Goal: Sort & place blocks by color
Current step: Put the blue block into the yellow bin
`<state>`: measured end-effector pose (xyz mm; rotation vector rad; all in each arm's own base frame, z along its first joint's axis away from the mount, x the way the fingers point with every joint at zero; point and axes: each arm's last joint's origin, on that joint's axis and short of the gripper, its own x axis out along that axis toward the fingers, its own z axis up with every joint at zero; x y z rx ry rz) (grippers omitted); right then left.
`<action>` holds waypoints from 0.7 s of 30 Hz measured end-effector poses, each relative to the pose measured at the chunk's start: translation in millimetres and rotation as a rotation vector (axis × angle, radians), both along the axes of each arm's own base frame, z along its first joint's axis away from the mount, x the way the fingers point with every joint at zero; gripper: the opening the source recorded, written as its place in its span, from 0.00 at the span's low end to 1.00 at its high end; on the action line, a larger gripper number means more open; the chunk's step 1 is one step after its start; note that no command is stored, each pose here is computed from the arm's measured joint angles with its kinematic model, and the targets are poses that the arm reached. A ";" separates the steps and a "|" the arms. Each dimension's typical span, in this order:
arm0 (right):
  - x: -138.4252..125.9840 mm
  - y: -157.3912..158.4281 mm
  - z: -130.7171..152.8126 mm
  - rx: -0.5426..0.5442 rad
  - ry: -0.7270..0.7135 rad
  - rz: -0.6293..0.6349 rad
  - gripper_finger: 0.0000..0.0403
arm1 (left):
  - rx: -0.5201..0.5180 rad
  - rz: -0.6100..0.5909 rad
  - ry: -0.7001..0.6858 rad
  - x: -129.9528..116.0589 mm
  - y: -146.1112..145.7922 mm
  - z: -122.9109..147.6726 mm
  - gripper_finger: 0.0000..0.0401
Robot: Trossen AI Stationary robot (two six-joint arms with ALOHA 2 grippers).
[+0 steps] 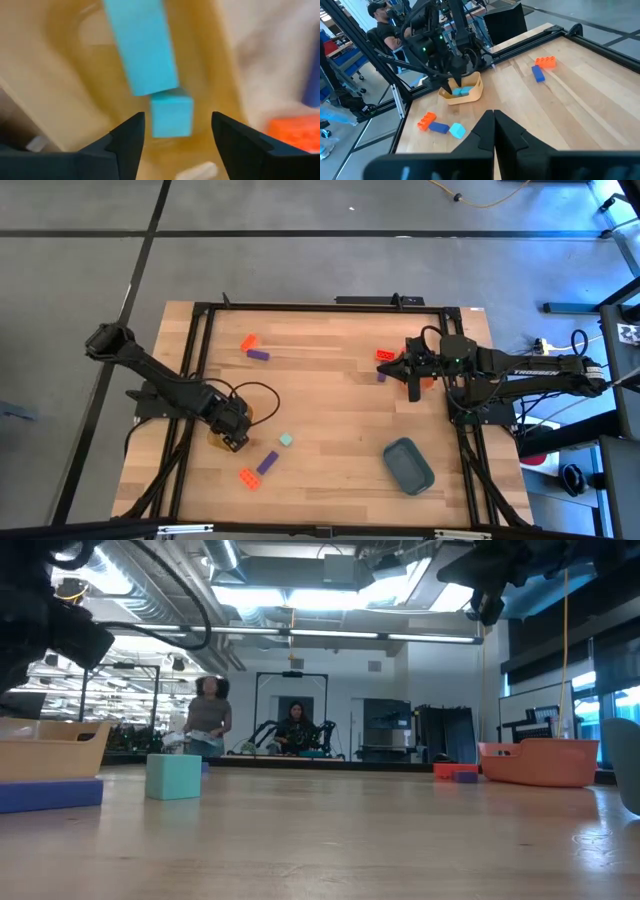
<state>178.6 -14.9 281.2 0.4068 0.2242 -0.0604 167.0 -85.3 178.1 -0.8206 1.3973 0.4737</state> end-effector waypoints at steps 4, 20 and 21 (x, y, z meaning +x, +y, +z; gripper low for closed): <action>0.0 0.0 0.0 0.000 0.000 0.000 0.00 | -0.051 -0.013 -0.106 1.9 2.3 26.6 0.57; 2.2 0.0 15.4 -0.020 -0.160 0.003 0.03 | 0.577 -0.095 -1.049 38.1 47.3 161.4 0.56; 2.2 0.0 15.4 -0.020 -0.160 0.003 0.03 | 0.604 -0.102 -1.080 40.6 52.2 165.0 0.56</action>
